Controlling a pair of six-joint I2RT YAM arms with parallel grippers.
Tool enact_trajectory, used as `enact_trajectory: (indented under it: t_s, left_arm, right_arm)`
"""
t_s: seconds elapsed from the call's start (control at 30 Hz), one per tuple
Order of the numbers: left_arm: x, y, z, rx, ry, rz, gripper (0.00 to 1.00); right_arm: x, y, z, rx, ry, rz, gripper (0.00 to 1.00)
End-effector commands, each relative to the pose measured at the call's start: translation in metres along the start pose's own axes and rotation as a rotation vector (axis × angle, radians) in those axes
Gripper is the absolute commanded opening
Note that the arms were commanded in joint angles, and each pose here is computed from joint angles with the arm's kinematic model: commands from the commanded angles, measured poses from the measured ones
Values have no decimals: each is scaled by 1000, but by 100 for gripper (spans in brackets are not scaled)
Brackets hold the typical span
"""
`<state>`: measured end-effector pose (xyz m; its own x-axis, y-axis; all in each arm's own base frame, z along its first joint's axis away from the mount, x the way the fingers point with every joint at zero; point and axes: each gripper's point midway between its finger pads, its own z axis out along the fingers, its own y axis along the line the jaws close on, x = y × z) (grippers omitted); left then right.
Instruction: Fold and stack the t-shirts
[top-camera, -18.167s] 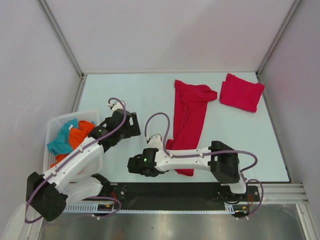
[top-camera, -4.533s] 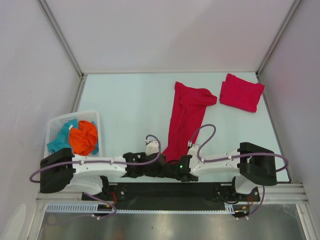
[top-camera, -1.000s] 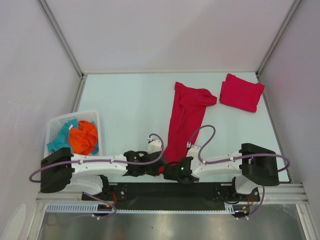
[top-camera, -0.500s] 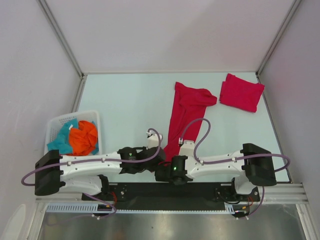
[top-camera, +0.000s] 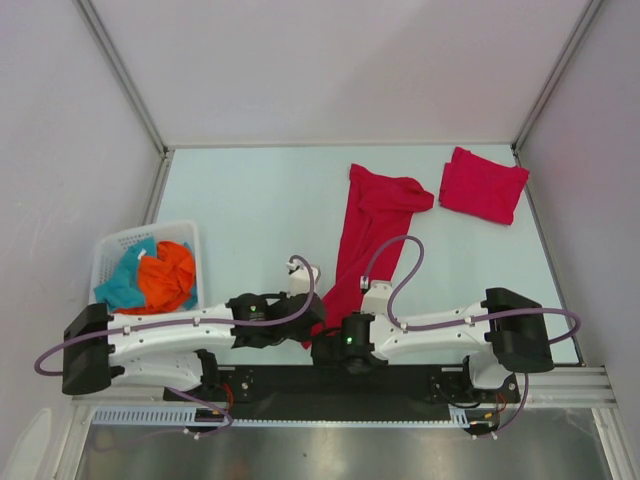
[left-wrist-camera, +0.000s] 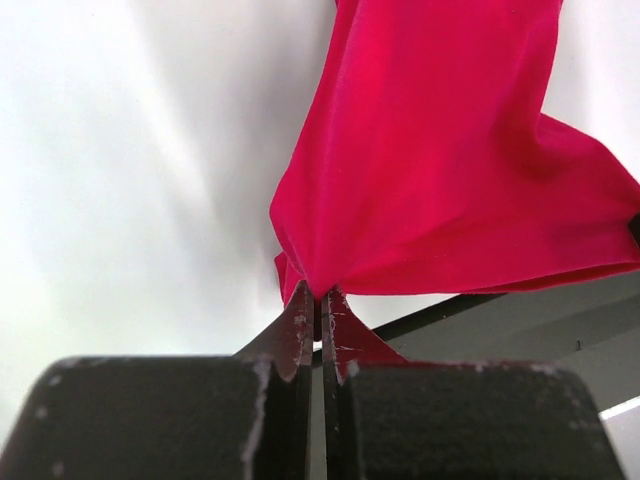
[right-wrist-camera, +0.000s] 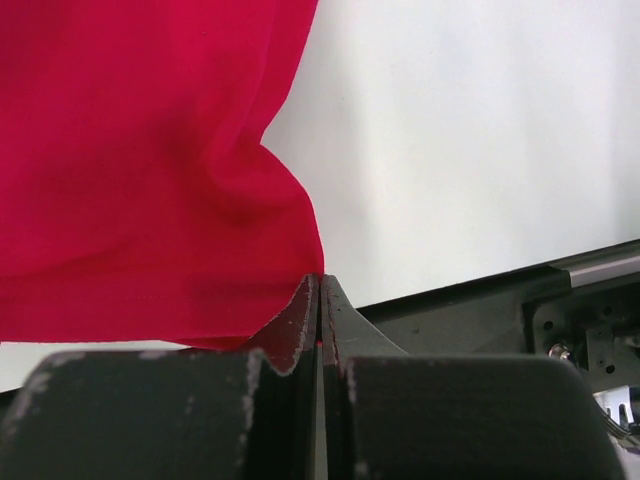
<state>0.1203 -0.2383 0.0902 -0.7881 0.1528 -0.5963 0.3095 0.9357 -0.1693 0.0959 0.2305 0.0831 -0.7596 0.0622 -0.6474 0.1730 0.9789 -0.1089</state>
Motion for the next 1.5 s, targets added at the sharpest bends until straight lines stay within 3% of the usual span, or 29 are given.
enact_trajectory:
  t_s: [0.0, 0.13, 0.17, 0.2, 0.27, 0.3, 0.37, 0.47, 1.1, 1.2, 1.27, 1.33, 1.4, 1.47]
  left_arm:
    - [-3, -3, 0, 6, 0, 2, 0]
    - [9, -3, 8, -9, 48, 19, 1]
    - [11, -2, 10, -18, 56, 18, 9]
    - [11, -2, 10, -19, 57, 18, 34]
    - [9, -1, 9, -21, 48, 11, 63]
    - [9, 0, 9, -25, 46, 10, 84]
    - [8, 1, 9, -32, 39, 9, 96]
    - [9, 3, 11, -48, 46, 17, 100]
    - [42, -10, 58, -16, 114, -6, 97]
    - [44, -15, 59, 13, 118, -10, 85]
    - [44, -21, 59, 50, 117, -16, 51]
    - [46, -21, 59, 51, 123, -24, 10]
    - [48, -22, 60, 55, 134, -23, 1]
    - [51, -21, 61, 52, 145, -25, 0]
  right_arm:
    - [-16, 0, -7, -8, -65, 37, 0]
    - [-15, -1, -5, -1, -63, 36, 0]
    - [-14, -1, -4, 0, -62, 35, 0]
    - [-13, -1, -4, 1, -62, 34, 0]
    - [-12, -1, -3, 4, -58, 33, 0]
    - [-11, -2, -2, 8, -57, 30, 0]
    - [-10, -2, -2, 6, -54, 32, 0]
    - [-8, -3, 0, 12, -49, 29, 0]
    - [-7, -9, 2, 40, -39, 23, 0]
    - [-6, -9, 3, 40, -36, 20, 0]
    - [-7, -8, 4, 41, -35, 21, 0]
    - [-7, -9, 5, 42, -36, 19, 0]
    - [-7, -9, 5, 42, -35, 19, 0]
    - [-7, -9, 5, 40, -36, 21, 0]
